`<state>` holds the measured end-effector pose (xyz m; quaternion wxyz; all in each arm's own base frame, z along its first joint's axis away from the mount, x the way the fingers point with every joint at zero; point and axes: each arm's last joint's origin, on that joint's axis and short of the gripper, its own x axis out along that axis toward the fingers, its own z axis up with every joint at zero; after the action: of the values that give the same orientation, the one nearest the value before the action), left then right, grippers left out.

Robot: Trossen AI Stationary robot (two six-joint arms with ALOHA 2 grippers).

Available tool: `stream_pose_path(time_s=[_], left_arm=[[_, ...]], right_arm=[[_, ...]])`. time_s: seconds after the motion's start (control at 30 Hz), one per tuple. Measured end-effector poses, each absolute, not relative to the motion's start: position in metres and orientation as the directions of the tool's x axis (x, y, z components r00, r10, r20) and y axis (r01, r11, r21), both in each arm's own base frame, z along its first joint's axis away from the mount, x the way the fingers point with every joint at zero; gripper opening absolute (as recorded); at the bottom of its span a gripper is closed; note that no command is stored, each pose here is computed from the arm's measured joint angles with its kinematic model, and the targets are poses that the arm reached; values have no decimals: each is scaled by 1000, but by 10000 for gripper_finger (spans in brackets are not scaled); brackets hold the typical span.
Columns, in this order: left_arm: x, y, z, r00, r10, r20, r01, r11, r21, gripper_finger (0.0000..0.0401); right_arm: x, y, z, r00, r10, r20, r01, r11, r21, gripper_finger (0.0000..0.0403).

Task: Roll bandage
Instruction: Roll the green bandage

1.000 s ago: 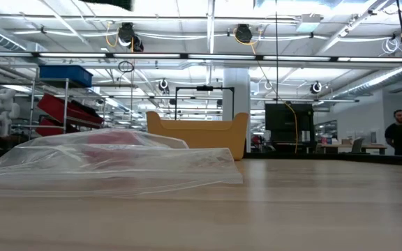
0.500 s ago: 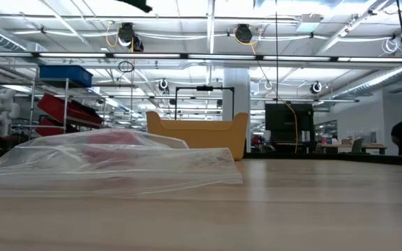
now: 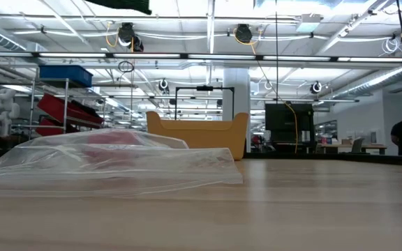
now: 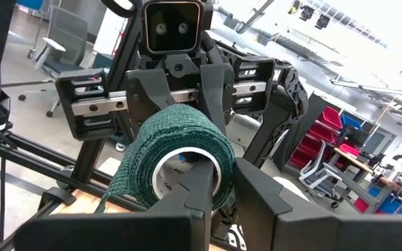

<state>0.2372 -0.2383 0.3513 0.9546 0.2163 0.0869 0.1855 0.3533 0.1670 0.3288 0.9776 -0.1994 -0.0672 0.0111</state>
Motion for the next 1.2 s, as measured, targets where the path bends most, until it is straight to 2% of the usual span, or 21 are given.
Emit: stream_pose_path(time_s=[0.53, 0.73, 0.83, 1.07, 1.2], left_arm=[[237, -238, 351, 905, 417, -78, -341, 825, 450, 79], [237, -238, 351, 912, 402, -83, -321, 824, 467, 40], [237, -239, 351, 918, 386, -87, -304, 830, 468, 33], [237, -239, 351, 918, 387, -87, -309, 836, 454, 69], [237, -239, 351, 918, 388, -87, -310, 836, 453, 76]], right_arm=[[353, 167, 329, 991, 49, 127, 4, 922, -386, 45], [353, 167, 329, 991, 50, 126, 3, 922, -386, 45], [353, 167, 329, 991, 51, 126, 2, 922, -387, 45], [353, 167, 329, 991, 51, 127, 2, 922, -386, 45], [353, 167, 329, 991, 50, 128, 3, 923, -386, 45]])
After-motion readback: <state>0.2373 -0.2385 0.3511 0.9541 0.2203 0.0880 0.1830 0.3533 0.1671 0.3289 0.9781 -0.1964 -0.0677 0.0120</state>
